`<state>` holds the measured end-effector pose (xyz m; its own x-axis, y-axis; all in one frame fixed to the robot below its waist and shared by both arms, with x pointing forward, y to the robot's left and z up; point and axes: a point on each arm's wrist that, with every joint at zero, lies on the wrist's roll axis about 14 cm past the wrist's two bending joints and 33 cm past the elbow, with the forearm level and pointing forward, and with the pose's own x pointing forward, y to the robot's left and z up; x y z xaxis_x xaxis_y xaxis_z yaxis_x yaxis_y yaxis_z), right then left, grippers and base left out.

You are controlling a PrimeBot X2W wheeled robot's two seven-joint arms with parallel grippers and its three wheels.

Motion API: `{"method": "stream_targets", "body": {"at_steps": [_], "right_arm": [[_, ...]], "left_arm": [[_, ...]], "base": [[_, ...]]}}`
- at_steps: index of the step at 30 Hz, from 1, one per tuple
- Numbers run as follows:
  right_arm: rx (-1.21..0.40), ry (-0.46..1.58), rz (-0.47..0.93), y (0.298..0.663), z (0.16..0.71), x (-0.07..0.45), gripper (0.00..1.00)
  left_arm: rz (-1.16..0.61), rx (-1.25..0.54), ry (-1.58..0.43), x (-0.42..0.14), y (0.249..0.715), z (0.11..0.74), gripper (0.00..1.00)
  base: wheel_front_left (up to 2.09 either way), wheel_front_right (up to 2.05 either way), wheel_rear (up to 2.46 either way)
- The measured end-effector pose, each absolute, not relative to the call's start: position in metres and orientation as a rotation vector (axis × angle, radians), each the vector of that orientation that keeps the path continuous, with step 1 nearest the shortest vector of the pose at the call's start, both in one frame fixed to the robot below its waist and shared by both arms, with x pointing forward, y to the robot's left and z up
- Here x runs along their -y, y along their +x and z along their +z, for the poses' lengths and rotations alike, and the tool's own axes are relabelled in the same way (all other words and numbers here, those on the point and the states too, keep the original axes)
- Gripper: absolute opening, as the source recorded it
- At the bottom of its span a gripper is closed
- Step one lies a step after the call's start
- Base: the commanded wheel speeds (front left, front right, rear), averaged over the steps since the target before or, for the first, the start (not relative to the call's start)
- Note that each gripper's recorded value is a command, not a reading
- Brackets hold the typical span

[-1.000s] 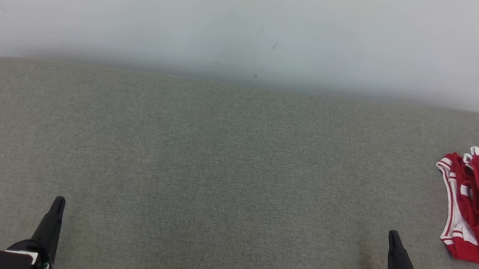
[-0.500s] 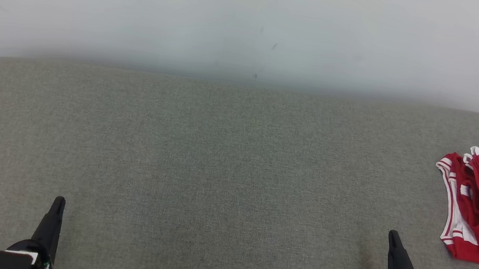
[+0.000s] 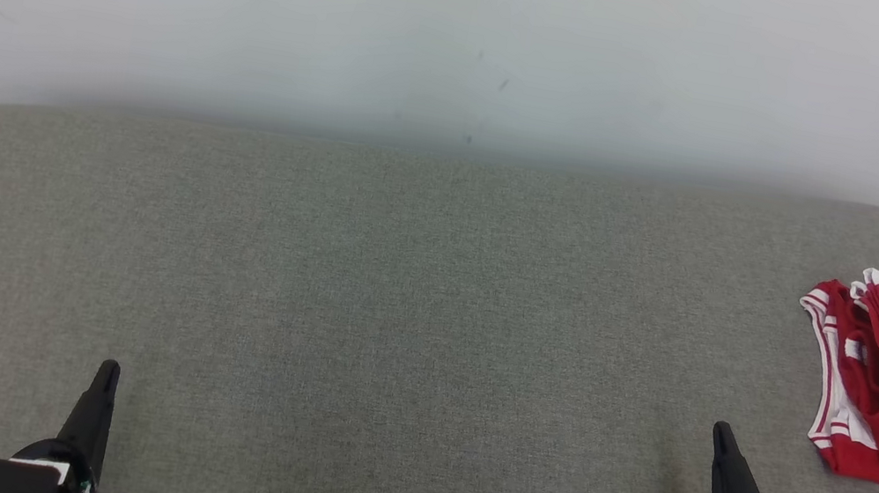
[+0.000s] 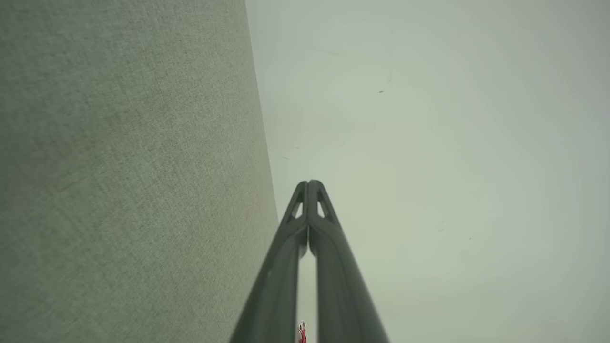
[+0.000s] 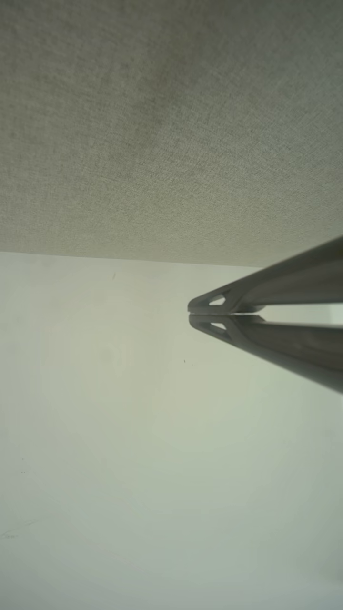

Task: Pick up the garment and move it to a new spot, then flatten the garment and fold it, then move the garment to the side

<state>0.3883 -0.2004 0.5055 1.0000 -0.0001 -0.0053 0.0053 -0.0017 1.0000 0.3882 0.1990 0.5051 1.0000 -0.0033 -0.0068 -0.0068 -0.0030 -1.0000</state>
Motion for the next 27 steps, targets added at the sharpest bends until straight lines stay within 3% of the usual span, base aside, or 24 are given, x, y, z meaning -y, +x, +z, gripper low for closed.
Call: {"method": "stream_targets", "body": {"at_steps": [27], "right_arm": [[-0.004,1.573,-0.004,0.3883,0.5055,0.2004,0.0]], "left_arm": [[0.003,-0.008,-1.574,-0.1991,0.3882,0.5051,0.0]], "base": [[0.0,0.0,0.0]]}}
